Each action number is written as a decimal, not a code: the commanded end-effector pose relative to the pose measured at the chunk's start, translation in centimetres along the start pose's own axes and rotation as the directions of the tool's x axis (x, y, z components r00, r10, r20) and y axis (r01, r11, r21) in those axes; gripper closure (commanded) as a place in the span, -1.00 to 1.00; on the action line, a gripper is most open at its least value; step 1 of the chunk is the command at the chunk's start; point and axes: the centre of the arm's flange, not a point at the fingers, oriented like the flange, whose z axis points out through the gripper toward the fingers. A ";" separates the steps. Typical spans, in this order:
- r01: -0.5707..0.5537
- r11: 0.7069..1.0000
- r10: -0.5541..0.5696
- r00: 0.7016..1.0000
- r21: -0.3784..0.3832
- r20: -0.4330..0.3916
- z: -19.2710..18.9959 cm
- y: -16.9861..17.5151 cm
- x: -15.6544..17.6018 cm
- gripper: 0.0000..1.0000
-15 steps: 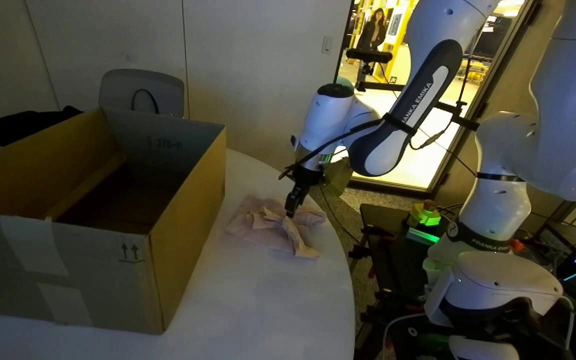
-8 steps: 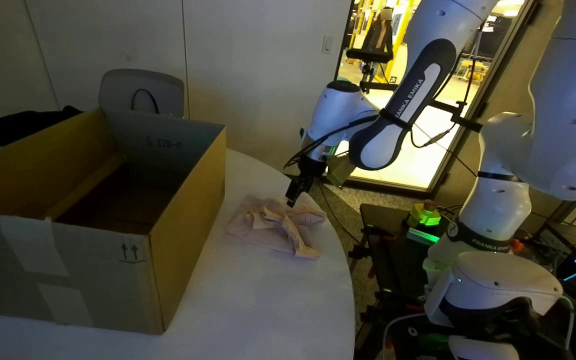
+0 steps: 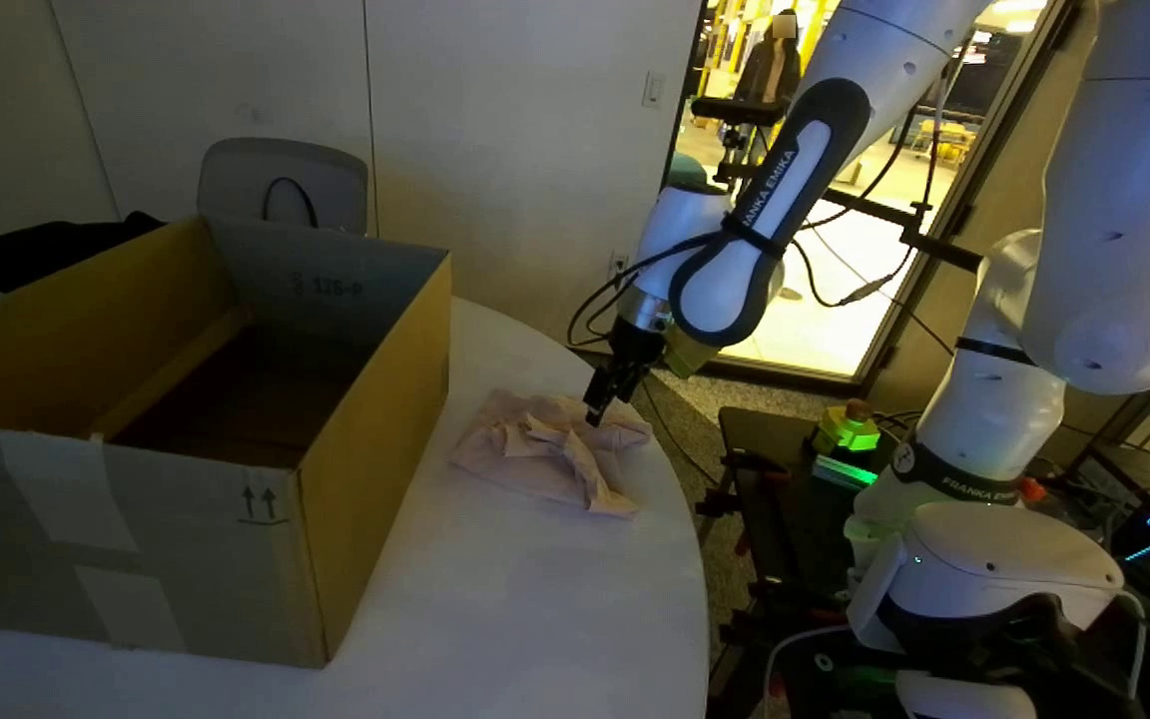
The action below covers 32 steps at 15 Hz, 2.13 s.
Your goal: Pick up the marker, put it on the towel, fold the towel together with the marker and put in the box
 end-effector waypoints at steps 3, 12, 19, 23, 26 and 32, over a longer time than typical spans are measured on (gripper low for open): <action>0.042 0.999 -0.042 0.998 0.005 0.050 4.2 2.8 0.9 -1.00; 0.073 0.997 -0.073 0.997 0.001 0.026 4.5 7.1 3.4 -1.00; 0.129 0.991 -0.128 0.991 -0.023 0.048 6.9 7.5 3.8 -1.00; 0.133 0.991 -0.131 0.988 -0.015 0.079 9.0 7.9 3.8 -1.00; 0.134 0.991 -0.133 0.987 -0.005 0.092 9.8 8.0 4.2 -0.49; 0.156 0.988 -0.156 0.985 0.005 0.078 8.8 7.1 4.7 0.42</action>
